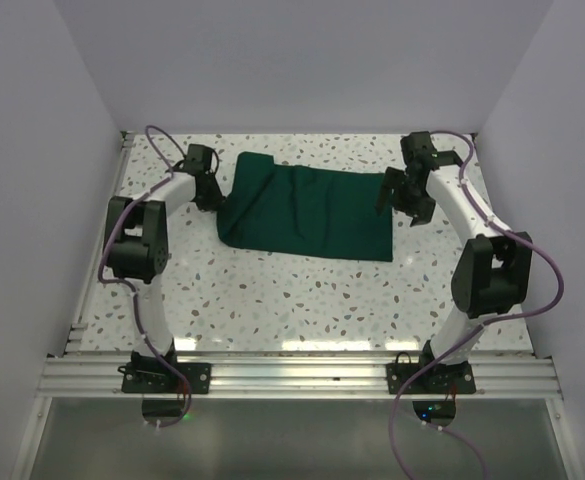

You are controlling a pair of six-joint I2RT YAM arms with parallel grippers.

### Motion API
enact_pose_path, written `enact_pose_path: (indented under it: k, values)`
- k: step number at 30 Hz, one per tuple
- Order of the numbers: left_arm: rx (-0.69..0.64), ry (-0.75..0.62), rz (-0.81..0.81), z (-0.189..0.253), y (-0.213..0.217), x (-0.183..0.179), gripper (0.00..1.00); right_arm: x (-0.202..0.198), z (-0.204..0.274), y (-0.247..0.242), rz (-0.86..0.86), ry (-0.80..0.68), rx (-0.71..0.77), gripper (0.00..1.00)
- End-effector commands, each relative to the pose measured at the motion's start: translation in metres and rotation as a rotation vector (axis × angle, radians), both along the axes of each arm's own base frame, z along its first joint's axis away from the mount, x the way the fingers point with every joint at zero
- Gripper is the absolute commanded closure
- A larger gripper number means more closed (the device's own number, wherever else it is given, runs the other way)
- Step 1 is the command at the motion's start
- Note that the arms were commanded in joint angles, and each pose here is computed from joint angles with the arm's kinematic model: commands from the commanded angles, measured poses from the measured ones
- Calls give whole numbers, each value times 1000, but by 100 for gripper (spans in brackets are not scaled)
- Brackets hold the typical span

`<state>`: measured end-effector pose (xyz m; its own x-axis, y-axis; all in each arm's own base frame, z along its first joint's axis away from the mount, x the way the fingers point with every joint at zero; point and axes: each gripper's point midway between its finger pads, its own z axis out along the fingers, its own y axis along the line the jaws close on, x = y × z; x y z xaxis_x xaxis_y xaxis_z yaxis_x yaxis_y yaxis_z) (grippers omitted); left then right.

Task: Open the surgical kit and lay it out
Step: Open the surgical kit at the center of the board.

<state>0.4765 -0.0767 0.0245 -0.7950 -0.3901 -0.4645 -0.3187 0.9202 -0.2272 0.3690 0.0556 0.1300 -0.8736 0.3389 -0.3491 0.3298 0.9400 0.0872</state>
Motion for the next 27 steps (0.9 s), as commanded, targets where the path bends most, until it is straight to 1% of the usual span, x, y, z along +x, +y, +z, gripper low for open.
enact_pose_path:
  k: [1,2,3,4,5,6,7,9,10,11,12,13,14,16,19,20,23,25,26,27]
  values:
    - [117,-74,86,47,34,-5,100,9,23,-1,8,-70,-11,13]
    - [148,-51,123,50,42,-20,100,14,23,-1,7,-80,-7,12]
    - [170,-92,160,74,51,-27,100,22,27,1,9,-94,0,12]
    - [235,-85,217,83,68,-39,100,26,28,5,16,-100,15,12]
    - [248,-111,259,99,75,-52,100,34,30,7,19,-119,25,12]
    - [268,-118,293,105,84,-60,100,42,37,10,21,-145,38,12]
    - [304,-112,328,110,93,-72,100,48,31,14,22,-135,57,12]
    - [321,-133,376,122,103,-89,100,62,35,20,26,-165,78,12]
    - [338,-134,391,124,107,-95,92,67,28,22,22,-154,87,12]
    - [343,-128,390,122,108,-103,81,72,26,25,23,-154,98,12]
    - [348,-116,390,120,110,-107,55,78,28,26,19,-167,103,12]
    - [360,-88,388,116,111,-114,35,82,27,26,17,-170,106,12]
    - [365,-67,390,112,112,-118,1,87,20,27,17,-164,106,12]
    - [374,-17,379,105,112,-128,0,96,17,28,16,-175,106,11]
    - [374,21,366,101,111,-139,0,114,7,28,0,-192,119,11]
    - [369,12,358,105,110,-141,0,119,-4,28,-8,-180,119,11]
    - [344,5,338,111,107,-152,0,134,-15,26,-29,-191,127,11]
    - [334,22,329,112,105,-161,0,147,-31,22,-48,-178,127,12]
    - [330,19,332,115,105,-166,1,156,-28,20,-53,-198,130,13]
    - [327,23,332,116,105,-171,1,161,-43,19,-62,-177,127,14]
